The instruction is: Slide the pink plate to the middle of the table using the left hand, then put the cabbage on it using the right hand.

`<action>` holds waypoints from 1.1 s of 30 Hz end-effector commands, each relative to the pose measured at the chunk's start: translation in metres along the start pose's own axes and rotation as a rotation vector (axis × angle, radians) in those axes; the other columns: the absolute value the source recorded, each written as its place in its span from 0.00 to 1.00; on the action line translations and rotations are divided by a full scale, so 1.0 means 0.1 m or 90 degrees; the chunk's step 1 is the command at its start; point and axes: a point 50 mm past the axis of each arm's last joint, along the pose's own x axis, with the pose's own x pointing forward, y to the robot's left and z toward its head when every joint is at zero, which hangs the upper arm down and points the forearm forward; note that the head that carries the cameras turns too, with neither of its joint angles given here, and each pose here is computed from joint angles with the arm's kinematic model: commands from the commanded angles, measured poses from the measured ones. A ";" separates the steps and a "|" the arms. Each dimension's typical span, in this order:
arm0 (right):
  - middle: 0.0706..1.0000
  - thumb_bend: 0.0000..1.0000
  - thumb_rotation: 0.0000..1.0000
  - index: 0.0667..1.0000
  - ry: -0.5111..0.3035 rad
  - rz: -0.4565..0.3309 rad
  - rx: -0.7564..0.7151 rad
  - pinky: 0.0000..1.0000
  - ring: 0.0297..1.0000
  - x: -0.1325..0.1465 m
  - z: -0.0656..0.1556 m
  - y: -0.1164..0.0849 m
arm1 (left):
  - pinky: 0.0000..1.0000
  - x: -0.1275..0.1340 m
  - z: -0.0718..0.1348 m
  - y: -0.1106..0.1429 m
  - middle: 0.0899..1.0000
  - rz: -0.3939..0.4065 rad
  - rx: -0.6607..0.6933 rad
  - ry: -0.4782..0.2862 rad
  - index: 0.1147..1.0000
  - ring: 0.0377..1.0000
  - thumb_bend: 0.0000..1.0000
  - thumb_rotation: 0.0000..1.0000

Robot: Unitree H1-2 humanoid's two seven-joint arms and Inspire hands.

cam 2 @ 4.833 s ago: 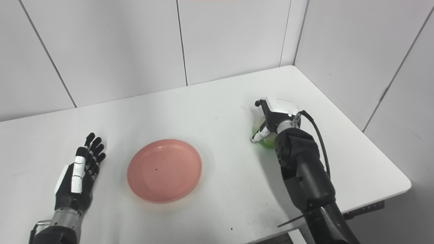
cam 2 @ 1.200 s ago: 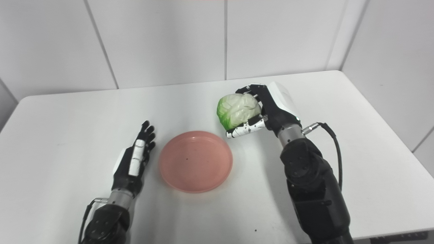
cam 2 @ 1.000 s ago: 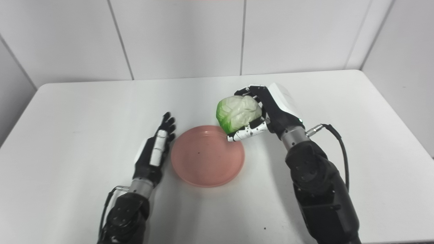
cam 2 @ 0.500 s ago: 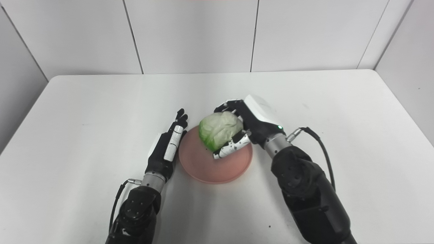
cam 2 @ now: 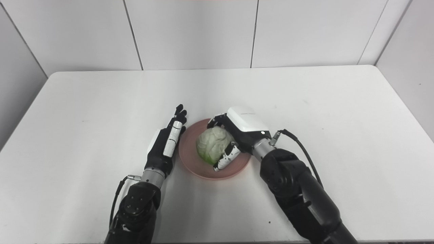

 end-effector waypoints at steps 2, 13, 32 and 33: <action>0.41 0.53 0.00 0.46 -0.042 -0.056 -0.052 0.28 0.34 0.06 0.04 -0.16 | 1.00 0.08 0.22 -0.01 1.00 -0.004 -0.001 -0.058 1.00 1.00 0.79 1.00; 0.92 0.79 0.54 0.92 -0.109 -0.094 -0.013 0.80 0.91 -0.13 0.06 -0.19 | 1.00 0.09 0.22 0.02 1.00 -0.007 0.001 -0.063 1.00 1.00 0.76 1.00; 1.00 0.84 0.73 1.00 -0.015 -0.184 0.168 0.96 1.00 -0.52 -0.12 -0.10 | 1.00 0.06 0.25 0.21 1.00 0.000 -0.055 -0.062 1.00 1.00 0.75 1.00; 1.00 0.83 0.77 1.00 -0.011 -0.186 0.179 0.97 1.00 -0.54 -0.13 -0.10 | 1.00 0.05 0.24 0.22 1.00 0.001 -0.057 -0.062 1.00 1.00 0.74 1.00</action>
